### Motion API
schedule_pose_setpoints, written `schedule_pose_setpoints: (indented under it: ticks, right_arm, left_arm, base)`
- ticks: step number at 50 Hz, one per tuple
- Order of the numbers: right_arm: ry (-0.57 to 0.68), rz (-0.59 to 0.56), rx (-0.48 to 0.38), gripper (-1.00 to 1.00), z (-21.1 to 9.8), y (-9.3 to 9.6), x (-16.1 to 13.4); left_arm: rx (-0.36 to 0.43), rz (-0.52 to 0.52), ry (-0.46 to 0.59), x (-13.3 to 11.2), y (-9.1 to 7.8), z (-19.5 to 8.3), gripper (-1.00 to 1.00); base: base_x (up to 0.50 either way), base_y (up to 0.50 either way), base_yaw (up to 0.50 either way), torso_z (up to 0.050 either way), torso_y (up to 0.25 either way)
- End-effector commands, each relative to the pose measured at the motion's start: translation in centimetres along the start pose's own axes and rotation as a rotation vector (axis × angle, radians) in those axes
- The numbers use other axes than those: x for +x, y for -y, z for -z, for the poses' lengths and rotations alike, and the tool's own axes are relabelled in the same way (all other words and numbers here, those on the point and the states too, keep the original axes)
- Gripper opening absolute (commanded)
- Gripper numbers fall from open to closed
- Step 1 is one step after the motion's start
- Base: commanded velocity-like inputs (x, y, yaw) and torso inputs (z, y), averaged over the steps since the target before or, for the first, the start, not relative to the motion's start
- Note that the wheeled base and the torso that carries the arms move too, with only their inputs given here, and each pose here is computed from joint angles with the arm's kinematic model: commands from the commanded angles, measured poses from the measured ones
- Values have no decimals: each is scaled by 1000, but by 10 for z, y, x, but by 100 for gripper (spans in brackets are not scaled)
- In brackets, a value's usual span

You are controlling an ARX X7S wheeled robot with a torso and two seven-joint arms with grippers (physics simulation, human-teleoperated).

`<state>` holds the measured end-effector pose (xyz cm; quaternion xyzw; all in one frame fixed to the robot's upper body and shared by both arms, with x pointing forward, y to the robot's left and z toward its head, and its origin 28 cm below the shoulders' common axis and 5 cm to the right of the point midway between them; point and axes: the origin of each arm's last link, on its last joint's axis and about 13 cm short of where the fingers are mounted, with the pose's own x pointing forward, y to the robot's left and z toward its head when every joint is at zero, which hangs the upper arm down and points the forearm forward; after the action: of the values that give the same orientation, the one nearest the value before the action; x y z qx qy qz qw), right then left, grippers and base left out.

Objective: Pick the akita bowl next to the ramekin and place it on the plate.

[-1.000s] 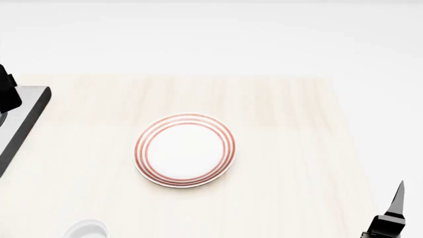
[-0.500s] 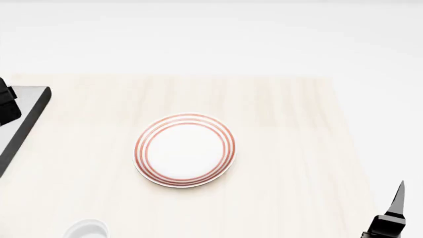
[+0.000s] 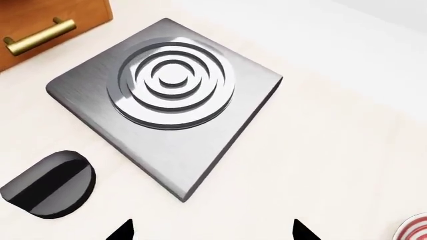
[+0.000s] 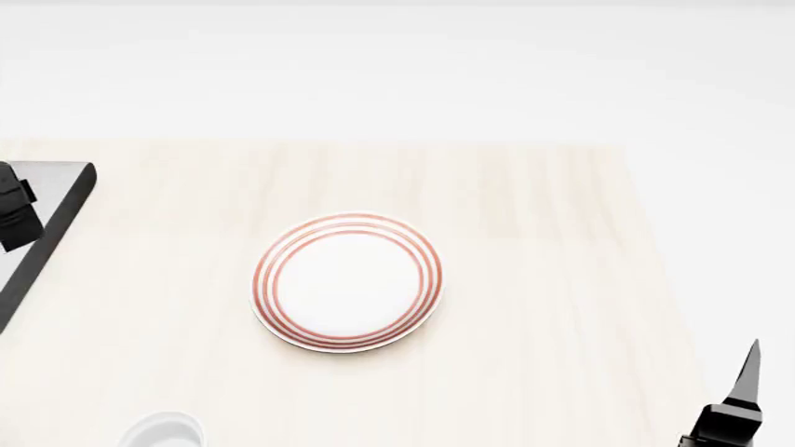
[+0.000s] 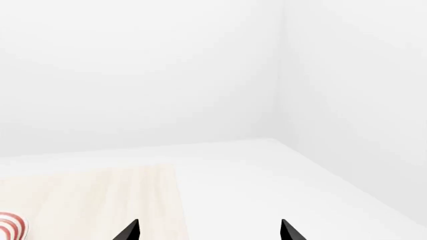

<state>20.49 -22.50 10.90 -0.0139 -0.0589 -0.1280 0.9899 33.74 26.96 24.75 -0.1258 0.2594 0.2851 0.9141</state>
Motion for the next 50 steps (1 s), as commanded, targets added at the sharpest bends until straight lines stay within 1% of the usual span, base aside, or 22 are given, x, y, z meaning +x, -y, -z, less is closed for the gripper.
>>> schedule_pose_setpoints:
  ticks: [1,10,24,28,35,50]
  right_arm:
    - [0,0,0,100,-1,0,0]
    - [0,0,-1,100,-1,0,0]
    - [0,1,0,100,0,0,0]
    - [0,1,0,100,0,0,0]
    - [-1,1,1,100,0,0,0]
    - [-1,0,1,100,0,0,0]
  left_arm:
    - [2,-5,-22,1,0,6,100]
    - [-20,-16,-39,2,0,9,100]
    - [-24,-26,-50,2,-1,11,100]
    - [-9,-27,-54,4,0,13,100]
    - [-17,-34,-67,6,0,18,100]
    - [-1,-8,-59,1,4,22,100]
  base:
    - [0,0,0,0,0]
    - [0,0,0,0,0]
    - [0,0,0,0,0]
    - [0,0,0,0,0]
    - [0,0,0,0,0]
    - [0,0,0,0,0]
